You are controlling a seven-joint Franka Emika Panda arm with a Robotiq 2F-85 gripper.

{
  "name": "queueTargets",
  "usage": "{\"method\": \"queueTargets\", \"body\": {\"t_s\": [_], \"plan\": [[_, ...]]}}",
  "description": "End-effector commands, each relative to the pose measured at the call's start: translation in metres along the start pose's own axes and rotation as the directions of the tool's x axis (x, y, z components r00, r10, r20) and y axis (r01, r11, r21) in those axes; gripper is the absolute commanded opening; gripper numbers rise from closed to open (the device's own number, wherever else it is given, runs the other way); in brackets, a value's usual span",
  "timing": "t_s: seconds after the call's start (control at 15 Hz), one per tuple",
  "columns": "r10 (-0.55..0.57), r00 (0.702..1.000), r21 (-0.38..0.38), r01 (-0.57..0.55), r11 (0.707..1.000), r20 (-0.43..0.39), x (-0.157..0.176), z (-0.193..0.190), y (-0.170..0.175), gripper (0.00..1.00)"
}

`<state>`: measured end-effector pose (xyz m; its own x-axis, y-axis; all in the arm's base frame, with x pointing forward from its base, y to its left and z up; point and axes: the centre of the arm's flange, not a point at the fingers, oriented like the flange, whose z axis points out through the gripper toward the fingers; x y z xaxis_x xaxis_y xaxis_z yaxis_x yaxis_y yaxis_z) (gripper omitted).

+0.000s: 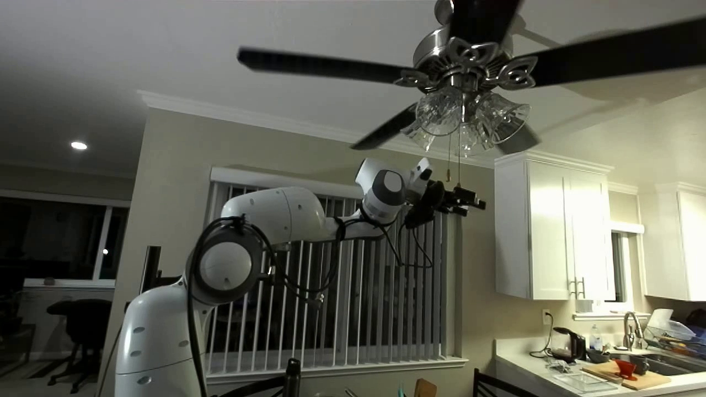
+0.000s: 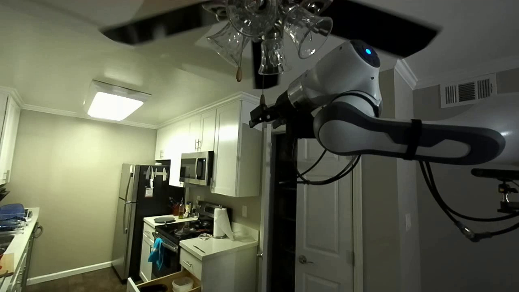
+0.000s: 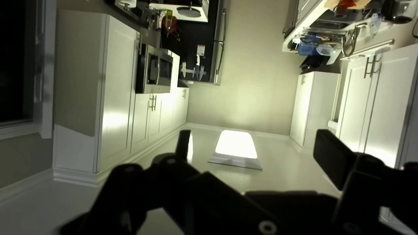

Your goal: Turn off the lights on the fan

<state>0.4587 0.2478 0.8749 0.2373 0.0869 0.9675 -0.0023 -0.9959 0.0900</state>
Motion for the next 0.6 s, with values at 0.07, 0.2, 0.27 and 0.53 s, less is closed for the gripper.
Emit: {"method": "queueTargets", "body": {"t_s": [0.07, 0.2, 0.27, 0.53], "plan": [[-0.019, 0.998, -0.004, 0.019, 1.000, 0.064, -0.0110, -0.0043, 0.0172, 1.00], [-0.031, 0.995, 0.012, 0.030, 0.999, 0.092, -0.0130, -0.0074, 0.0228, 1.00], [0.003, 0.998, 0.000, -0.003, 1.000, 0.065, -0.0068, -0.0020, 0.0133, 1.00], [0.000, 0.997, 0.007, -0.001, 1.000, 0.079, -0.0083, -0.0029, 0.0151, 1.00]]}}
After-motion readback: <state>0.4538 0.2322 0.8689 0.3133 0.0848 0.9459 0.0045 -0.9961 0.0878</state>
